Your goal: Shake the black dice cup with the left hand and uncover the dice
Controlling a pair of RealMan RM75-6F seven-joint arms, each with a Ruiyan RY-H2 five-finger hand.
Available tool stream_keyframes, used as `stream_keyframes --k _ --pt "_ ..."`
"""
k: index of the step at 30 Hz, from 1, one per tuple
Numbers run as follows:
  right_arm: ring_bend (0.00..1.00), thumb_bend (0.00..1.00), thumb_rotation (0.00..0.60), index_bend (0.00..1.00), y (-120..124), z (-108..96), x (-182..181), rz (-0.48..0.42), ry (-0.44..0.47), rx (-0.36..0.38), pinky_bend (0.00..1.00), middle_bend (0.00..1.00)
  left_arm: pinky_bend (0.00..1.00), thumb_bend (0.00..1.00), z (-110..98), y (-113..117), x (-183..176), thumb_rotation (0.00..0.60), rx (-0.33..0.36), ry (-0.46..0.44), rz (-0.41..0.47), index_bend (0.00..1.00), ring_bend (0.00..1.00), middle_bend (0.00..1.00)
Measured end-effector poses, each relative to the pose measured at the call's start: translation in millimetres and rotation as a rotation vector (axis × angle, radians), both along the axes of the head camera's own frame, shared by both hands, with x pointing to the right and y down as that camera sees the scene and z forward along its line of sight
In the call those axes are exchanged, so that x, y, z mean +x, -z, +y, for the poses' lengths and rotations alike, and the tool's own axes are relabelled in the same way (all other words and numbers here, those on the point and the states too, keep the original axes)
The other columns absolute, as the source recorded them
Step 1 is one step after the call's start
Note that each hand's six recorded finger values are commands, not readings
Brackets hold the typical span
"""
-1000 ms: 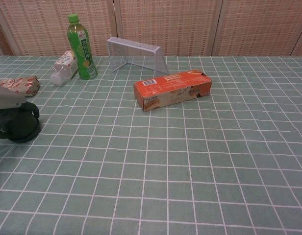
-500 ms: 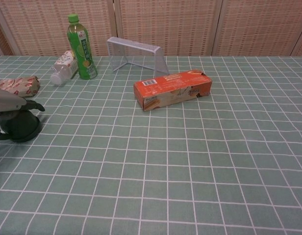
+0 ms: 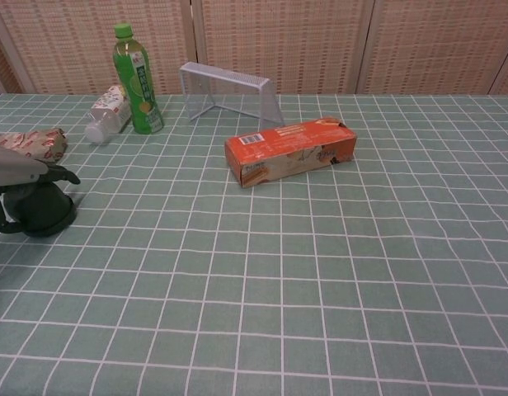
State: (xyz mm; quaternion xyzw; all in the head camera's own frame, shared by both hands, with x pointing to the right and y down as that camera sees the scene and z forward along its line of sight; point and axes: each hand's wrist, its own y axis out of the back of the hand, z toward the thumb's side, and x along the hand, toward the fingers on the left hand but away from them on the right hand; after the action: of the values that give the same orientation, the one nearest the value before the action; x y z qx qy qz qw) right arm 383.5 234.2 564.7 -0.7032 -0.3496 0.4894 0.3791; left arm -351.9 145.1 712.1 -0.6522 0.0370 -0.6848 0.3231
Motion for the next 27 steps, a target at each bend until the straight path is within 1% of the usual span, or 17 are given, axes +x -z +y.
stream_keyframes --k 10,15,27 --pt "0.0 0.12 0.6 0.0 0 0 0 -0.003 0.0 0.0 0.0 0.0 0.06 0.36 0 -2 3 0.6 -0.035 0.005 -0.015 0.0 0.0 0.0" --pt "0.0 0.12 0.6 0.0 1 -1 0 -0.006 -0.001 0.003 0.0 0.0 0.07 0.36 -3 1 7 0.6 -0.016 0.0 0.003 0.0 0.0 0.0" --pt "0.0 0.12 0.6 0.0 2 -1 0 -0.019 -0.005 0.013 0.0 0.0 0.07 0.36 -6 0 10 0.6 0.003 -0.003 0.024 0.0 0.0 0.0"
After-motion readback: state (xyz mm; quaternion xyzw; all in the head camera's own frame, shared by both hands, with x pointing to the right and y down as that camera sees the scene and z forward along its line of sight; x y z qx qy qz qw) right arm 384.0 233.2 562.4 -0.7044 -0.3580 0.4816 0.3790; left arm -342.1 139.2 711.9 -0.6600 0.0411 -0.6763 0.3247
